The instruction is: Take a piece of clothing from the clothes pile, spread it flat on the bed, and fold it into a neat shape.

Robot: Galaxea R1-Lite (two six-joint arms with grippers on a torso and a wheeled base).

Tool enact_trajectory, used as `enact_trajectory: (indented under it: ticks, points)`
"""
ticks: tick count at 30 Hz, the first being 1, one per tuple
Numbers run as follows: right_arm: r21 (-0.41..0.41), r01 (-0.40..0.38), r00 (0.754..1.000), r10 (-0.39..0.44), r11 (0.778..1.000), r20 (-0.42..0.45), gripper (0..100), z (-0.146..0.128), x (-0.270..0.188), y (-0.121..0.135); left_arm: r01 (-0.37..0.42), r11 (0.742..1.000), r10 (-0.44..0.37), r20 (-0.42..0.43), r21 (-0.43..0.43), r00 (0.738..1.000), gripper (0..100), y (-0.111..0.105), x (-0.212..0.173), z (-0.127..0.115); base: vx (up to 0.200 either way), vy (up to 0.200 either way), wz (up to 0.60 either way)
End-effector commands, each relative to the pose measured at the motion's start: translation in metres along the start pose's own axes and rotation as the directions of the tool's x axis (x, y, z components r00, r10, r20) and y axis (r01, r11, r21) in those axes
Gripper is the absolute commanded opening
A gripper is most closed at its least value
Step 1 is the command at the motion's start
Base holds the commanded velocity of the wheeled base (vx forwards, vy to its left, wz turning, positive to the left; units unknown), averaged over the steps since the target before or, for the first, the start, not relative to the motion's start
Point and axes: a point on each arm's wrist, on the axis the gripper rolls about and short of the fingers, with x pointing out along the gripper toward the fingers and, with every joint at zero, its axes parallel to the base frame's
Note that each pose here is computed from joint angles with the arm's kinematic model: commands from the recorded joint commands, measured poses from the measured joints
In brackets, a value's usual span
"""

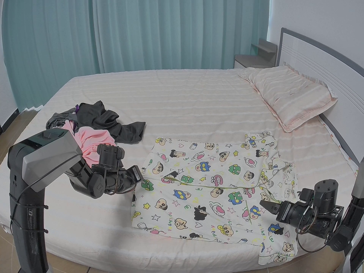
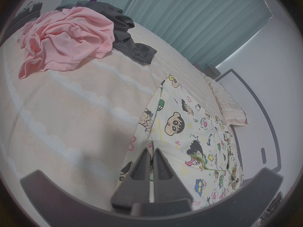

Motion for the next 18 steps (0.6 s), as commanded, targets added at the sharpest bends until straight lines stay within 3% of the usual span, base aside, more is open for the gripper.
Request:
enact_trajectory:
  ticks: [1, 7, 8, 12, 18]
  points:
    - [-0.001, 0.009, 1.0, -0.009, 1.0, -0.014, 100, -0.003, -0.002, -0.002, -0.001, 1.0, 0.001, 0.0, -0.001, 1.0, 0, -0.001, 0.004, 0.003, 0.0, 0.0, 0.0]
    - [0.001, 0.015, 1.0, -0.015, 1.0, -0.012, 100, -0.002, -0.002, -0.003, -0.011, 1.0, 0.01, -0.012, -0.004, 1.0, 0, -0.001, 0.005, 0.003, 0.0, 0.0, 0.0]
    - [0.001, 0.014, 1.0, -0.014, 1.0, -0.011, 100, -0.002, -0.002, -0.003, -0.011, 1.0, 0.01, -0.012, -0.004, 1.0, 100, -0.001, 0.005, 0.003, 0.0, 0.0, 0.0]
    - [0.001, 0.016, 1.0, -0.016, 1.0, -0.013, 100, -0.003, -0.002, -0.003, -0.009, 1.0, 0.009, -0.004, -0.011, 1.0, 100, -0.001, 0.004, 0.005, 0.0, 0.0, 0.0]
    - [0.0, 0.016, 1.0, -0.016, 1.0, -0.015, 100, -0.003, -0.003, -0.003, -0.036, 0.998, 0.037, 0.023, -0.056, 0.999, 100, 0.015, -0.002, 0.019, 0.0, 0.0, 0.0]
